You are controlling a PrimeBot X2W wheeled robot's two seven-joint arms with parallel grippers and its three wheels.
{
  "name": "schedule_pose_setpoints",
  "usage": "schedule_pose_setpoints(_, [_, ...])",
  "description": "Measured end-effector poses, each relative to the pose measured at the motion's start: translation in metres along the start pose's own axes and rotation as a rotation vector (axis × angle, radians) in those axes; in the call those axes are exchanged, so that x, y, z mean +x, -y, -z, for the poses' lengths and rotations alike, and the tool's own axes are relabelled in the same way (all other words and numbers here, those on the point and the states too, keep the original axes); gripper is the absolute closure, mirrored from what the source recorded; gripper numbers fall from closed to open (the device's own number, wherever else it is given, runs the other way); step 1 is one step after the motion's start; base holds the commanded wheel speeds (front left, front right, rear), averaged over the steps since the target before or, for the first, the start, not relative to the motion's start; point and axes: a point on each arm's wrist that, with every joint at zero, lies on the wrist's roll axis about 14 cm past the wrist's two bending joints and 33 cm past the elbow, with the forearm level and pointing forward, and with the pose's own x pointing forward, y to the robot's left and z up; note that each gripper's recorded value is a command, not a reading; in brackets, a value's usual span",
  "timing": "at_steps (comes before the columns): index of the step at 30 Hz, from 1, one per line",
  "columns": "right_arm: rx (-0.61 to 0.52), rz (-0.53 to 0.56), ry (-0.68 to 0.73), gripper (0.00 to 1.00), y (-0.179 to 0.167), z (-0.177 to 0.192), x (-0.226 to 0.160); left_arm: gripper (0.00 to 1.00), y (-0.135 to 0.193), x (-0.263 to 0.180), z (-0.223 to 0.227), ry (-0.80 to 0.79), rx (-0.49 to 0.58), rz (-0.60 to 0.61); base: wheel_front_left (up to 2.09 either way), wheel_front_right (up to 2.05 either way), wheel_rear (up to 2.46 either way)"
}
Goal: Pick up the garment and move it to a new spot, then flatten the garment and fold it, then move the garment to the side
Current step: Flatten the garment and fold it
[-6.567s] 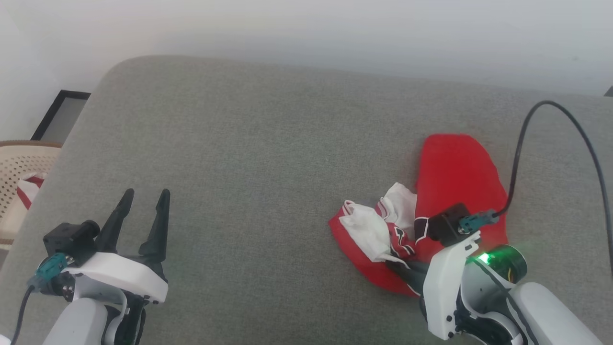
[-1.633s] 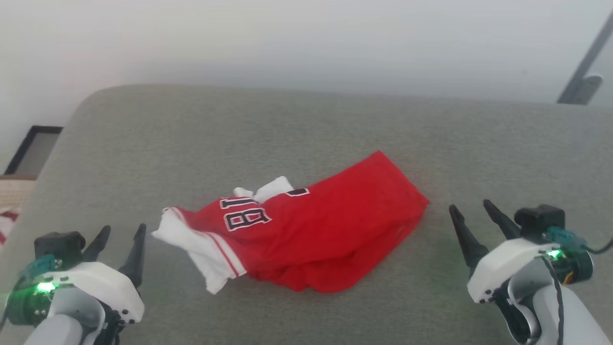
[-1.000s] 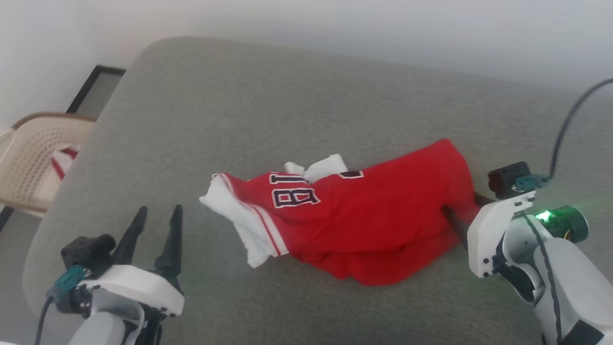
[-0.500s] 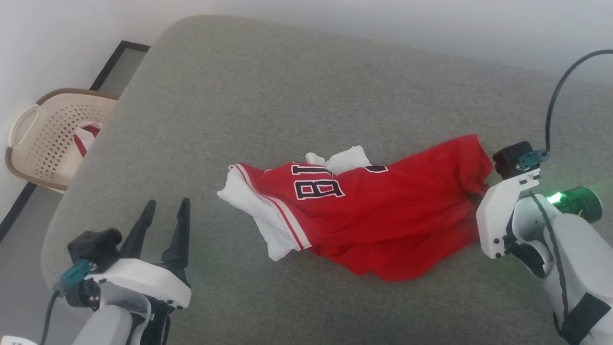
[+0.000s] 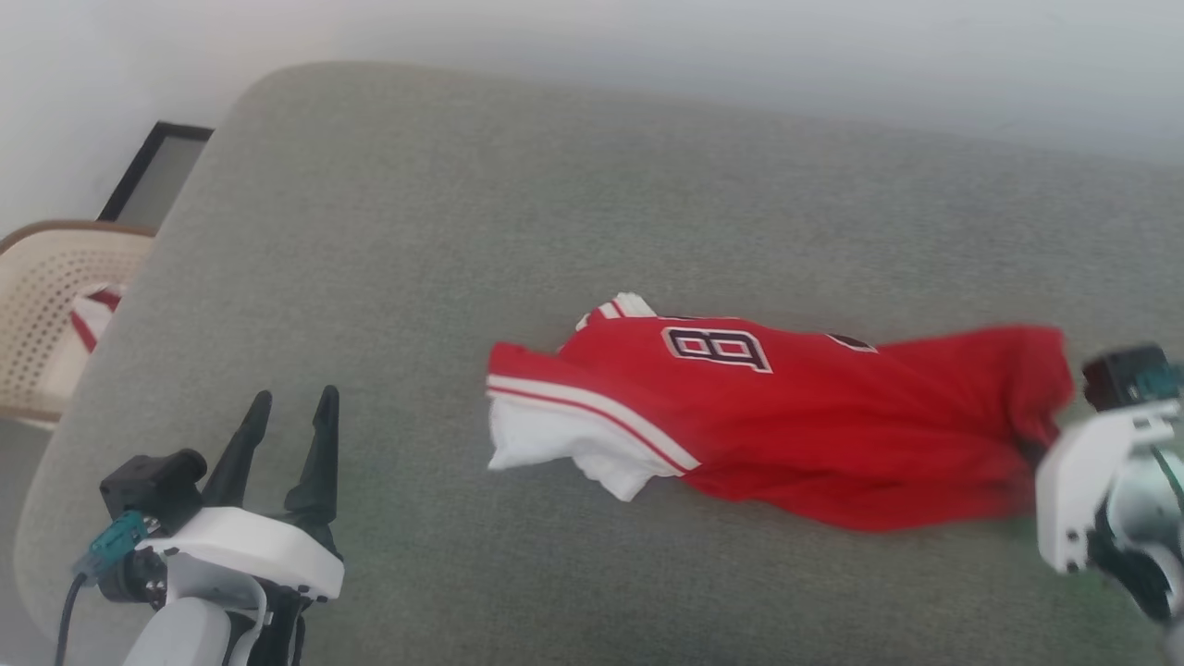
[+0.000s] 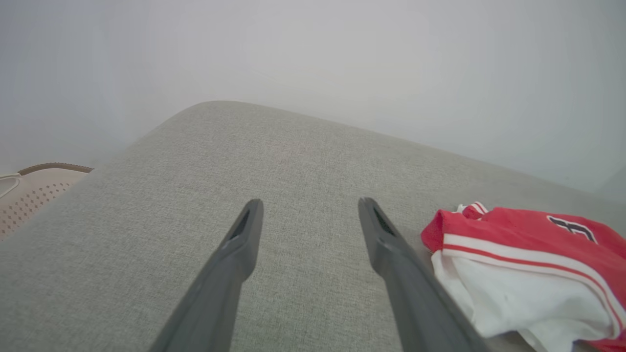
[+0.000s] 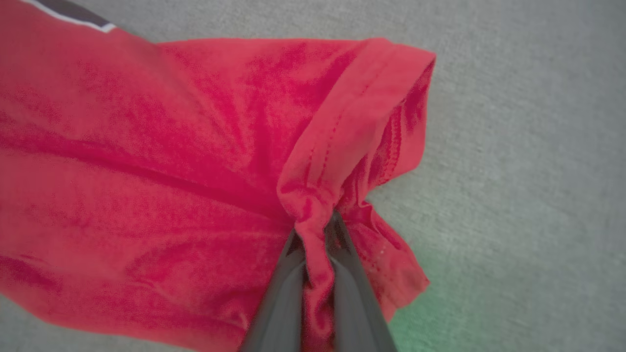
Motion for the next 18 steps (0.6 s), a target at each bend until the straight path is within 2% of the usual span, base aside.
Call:
schedule_pose_setpoints(4, [0.051, 0.026, -0.050, 1.00, 0.009, 0.028, -0.021, 0.00, 0.004, 0.002, 0.001, 0.000, 0.000, 0.019, 0.00, 0.00, 0.00])
schedule_pose_setpoints(10, [0.115, 0.013, -0.132, 1.00, 0.000, 0.068, -0.049, 0.00, 0.009, 0.003, -0.001, 0.006, 0.000, 0.038, 0.00, 0.00, 0.00])
schedule_pose_setpoints(16, [0.170, 0.014, -0.139, 1.00, -0.008, 0.083, -0.062, 0.00, 0.010, 0.002, 0.001, 0.001, 0.001, 0.047, 0.00, 0.00, 0.00])
schedule_pose_setpoints(17, [0.179, 0.014, -0.137, 0.89, -0.010, 0.084, -0.062, 0.00, 0.010, 0.003, 0.001, 0.000, 0.002, 0.047, 0.00, 0.00, 0.00])
schedule_pose_setpoints(18, [0.186, 0.014, -0.135, 0.72, -0.011, 0.085, -0.063, 0.00, 0.010, 0.003, 0.001, 0.000, 0.001, 0.048, 0.00, 0.00, 0.00])
